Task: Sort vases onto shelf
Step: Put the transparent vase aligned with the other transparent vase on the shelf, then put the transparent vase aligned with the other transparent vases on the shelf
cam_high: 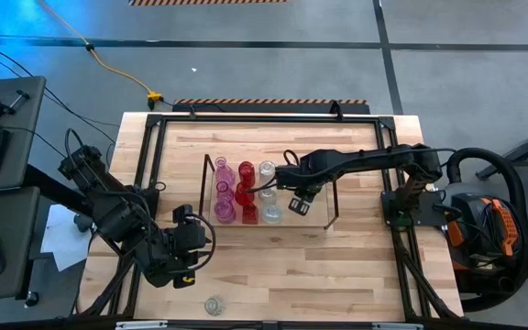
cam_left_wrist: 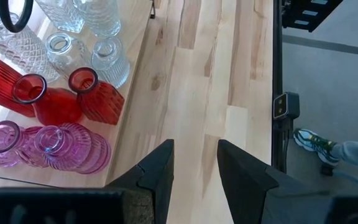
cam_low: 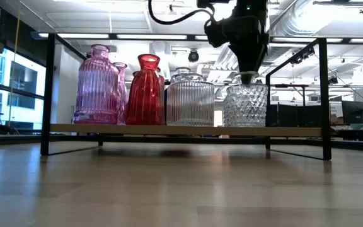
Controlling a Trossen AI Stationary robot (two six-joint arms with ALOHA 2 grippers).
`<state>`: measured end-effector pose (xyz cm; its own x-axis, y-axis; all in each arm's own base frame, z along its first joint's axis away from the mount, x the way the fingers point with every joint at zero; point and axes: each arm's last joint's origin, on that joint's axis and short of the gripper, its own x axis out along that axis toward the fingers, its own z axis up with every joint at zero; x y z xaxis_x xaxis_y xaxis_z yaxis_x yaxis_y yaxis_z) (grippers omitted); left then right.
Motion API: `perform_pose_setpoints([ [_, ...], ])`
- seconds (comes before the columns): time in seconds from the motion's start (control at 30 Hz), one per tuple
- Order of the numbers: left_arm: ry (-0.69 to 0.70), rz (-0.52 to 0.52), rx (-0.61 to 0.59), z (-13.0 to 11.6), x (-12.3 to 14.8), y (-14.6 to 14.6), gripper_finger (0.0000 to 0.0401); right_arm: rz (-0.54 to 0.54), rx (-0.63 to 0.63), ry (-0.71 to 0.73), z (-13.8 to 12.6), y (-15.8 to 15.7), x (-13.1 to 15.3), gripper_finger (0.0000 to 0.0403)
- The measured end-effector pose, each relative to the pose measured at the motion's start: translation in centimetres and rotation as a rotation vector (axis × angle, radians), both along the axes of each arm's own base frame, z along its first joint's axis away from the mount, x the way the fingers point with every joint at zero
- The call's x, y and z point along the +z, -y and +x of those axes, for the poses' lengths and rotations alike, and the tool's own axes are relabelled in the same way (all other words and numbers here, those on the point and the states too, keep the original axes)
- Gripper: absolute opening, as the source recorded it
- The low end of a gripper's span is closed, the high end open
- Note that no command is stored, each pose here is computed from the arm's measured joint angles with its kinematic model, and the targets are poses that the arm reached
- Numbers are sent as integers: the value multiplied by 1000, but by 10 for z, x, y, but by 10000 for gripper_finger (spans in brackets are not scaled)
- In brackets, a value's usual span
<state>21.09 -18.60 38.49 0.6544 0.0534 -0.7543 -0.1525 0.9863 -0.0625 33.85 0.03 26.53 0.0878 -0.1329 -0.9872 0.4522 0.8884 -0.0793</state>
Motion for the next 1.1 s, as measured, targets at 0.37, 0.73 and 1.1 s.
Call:
perform_pose_setpoints([
  [0.37, 1, 5, 2, 0, 0, 0, 115, 11, -24, 9, -1, 0, 2, 82],
  [0.73, 7, 23, -4, 0, 0, -1, 115, 24, -77, 70, -11, -1, 20, 83],
  [1.1, -30, -8, -43, 0, -1, 1, 115, 160, -16, 337, -7, -39, 47, 83],
])
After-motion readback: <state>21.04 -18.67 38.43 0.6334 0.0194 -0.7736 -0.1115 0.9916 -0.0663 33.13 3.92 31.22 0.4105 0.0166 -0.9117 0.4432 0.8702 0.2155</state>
